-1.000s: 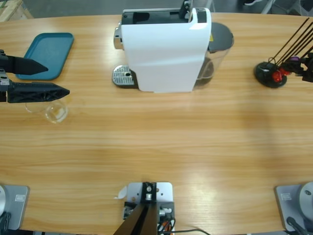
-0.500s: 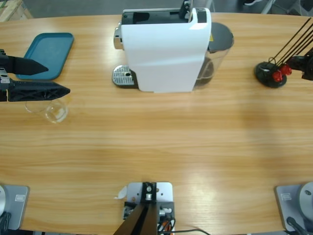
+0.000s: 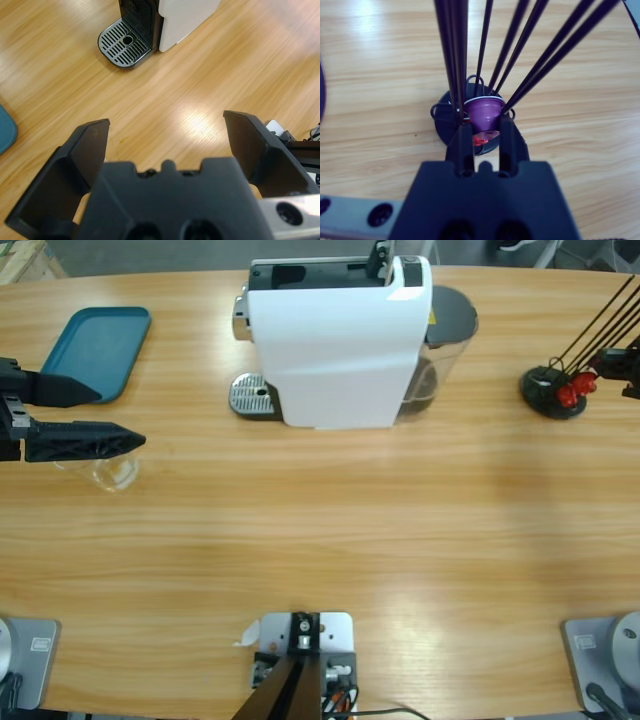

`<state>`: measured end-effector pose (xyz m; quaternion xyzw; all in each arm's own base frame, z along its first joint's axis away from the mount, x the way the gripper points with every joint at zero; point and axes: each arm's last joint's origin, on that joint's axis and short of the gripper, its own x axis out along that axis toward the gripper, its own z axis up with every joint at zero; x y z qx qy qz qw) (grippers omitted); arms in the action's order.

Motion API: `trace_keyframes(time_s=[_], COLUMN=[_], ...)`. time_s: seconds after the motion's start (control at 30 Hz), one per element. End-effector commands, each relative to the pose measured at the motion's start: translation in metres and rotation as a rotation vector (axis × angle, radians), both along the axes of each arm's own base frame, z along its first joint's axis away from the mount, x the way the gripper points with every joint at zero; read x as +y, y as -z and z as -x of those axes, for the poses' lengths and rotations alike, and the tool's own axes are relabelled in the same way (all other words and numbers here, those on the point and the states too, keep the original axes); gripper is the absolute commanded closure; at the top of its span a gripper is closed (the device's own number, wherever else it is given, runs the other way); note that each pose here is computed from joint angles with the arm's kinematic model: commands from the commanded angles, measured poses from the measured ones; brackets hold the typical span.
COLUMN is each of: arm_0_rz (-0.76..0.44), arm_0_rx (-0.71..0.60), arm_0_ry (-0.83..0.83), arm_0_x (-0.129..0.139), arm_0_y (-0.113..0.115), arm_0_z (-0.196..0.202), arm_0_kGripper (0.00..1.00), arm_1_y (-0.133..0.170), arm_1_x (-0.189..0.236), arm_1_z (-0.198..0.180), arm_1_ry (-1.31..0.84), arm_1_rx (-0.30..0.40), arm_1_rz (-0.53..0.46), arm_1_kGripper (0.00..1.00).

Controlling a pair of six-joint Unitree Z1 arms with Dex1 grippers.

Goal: Pour coffee

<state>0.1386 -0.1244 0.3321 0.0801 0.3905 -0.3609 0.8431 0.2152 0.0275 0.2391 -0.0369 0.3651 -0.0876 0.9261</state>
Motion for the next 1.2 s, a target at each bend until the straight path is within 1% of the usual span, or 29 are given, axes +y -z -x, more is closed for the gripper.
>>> trace_keyframes(time_s=[0.03,0.17,0.33,0.53,0.6,0.7,0.8,0.9,0.97,1.0,1.07,1.1,1.2], arm_0_rz=[-0.028,-0.028,-0.02,-0.013,-0.016,-0.012,-0.009,-0.014,-0.029,-0.038,-0.033,-0.018,0.008], arm_0_rx=[0.049,0.053,0.056,0.046,0.045,0.041,0.037,0.043,0.034,0.03,0.03,0.027,0.0], arm_0_ry=[-0.02,-0.023,-0.03,-0.031,-0.03,-0.03,-0.028,-0.025,-0.007,0.003,0.021,0.036,0.08], arm_0_x=[0.002,0.003,0.004,0.005,0.005,0.005,0.005,0.005,0.005,0.005,0.005,0.004,0.002], arm_0_y=[0.02,0.024,0.026,0.027,0.027,0.025,0.024,0.026,0.028,0.029,0.029,0.028,0.023], arm_0_z=[0.0,0.001,0.002,0.004,0.004,0.004,0.004,0.004,0.004,0.004,0.005,0.005,0.005], arm_0_kGripper=[0.009,0.009,0.009,0.011,0.068,0.069,0.008,0.004,0.004,0.004,0.004,0.004,0.0], arm_1_y=[-0.018,-0.028,-0.047,-0.082,-0.092,-0.103,-0.113,-0.131,-0.145,-0.149,-0.15,-0.148,-0.146], arm_1_x=[-0.002,-0.003,-0.003,-0.006,-0.006,-0.008,-0.009,-0.007,0.002,0.01,0.026,0.034,0.051], arm_1_z=[0.0,0.002,0.002,0.008,0.012,0.02,0.028,0.034,0.041,0.046,0.054,0.059,0.066], arm_1_ry=[0.015,0.017,0.024,0.035,0.04,0.046,0.041,0.016,-0.104,-0.219,-0.437,-0.56,-0.786], arm_1_rx=[-0.028,-0.046,-0.073,-0.116,-0.128,-0.144,-0.164,-0.213,-0.25,-0.25,-0.227,-0.206,-0.189], arm_1_rz=[-0.012,-0.017,-0.015,-0.004,0.002,0.011,0.016,0.006,-0.02,-0.037,-0.07,-0.085,-0.116], arm_1_kGripper=[1.0,1.0,1.0,1.0,1.0,1.0,1.0,1.0,1.0,1.0,1.0,1.0,1.0])
